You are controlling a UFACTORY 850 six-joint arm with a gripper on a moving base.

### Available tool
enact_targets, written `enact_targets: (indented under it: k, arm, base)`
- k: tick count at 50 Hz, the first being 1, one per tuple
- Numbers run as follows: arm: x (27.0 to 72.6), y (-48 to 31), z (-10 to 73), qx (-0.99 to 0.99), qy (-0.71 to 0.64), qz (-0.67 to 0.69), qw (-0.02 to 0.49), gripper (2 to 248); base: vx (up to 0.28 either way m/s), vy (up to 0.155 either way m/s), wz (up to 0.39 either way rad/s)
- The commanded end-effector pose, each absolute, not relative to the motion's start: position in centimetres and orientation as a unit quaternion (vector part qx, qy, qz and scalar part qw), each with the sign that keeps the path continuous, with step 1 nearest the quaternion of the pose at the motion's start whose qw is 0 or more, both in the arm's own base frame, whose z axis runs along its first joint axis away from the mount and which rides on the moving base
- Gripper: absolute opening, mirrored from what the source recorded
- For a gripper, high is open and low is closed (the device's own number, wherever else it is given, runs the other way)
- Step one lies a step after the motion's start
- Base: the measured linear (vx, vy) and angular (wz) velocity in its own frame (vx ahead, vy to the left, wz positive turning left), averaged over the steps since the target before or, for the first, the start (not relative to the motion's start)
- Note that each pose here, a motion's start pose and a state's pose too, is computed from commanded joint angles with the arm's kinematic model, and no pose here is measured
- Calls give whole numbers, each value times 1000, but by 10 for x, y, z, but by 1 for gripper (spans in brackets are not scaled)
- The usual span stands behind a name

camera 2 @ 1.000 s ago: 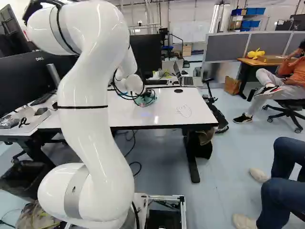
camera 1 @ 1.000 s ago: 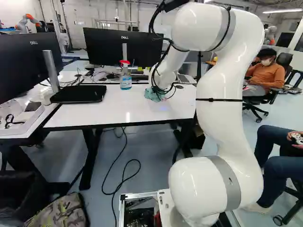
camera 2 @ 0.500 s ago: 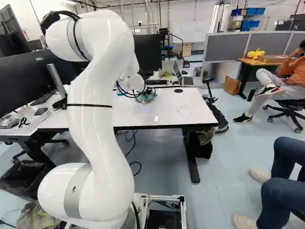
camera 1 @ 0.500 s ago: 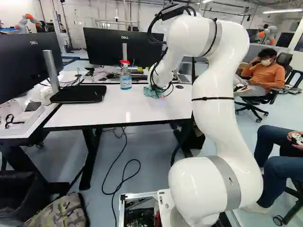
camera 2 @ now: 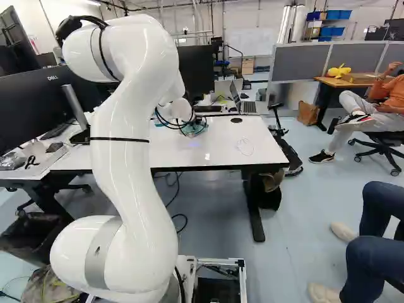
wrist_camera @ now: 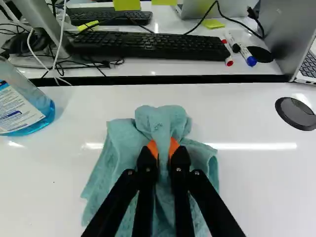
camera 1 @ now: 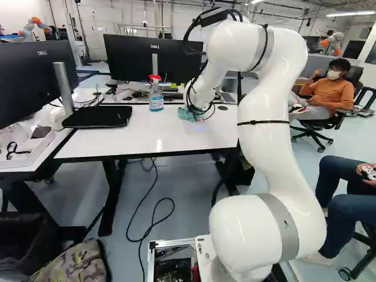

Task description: Clean the table with the green towel

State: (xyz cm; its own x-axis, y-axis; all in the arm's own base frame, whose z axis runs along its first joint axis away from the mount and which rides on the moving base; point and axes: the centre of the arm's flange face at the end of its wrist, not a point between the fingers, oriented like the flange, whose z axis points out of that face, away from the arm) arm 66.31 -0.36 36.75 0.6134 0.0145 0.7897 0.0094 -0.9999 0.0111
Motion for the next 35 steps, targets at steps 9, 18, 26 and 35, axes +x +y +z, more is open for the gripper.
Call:
enact_targets:
  k: [9,18,26,35]
  arm:
    - [652,-17,369,900,-2,436,7,43]
    - [641,-31,370,902,-13,431,12,43]
    - [631,-43,371,903,-21,428,16,43]
    - [618,-54,373,905,-30,424,20,43]
  base:
    - [0,0,0]
    - [0,0,0]
    - [0,0,0]
    - [0,0,0]
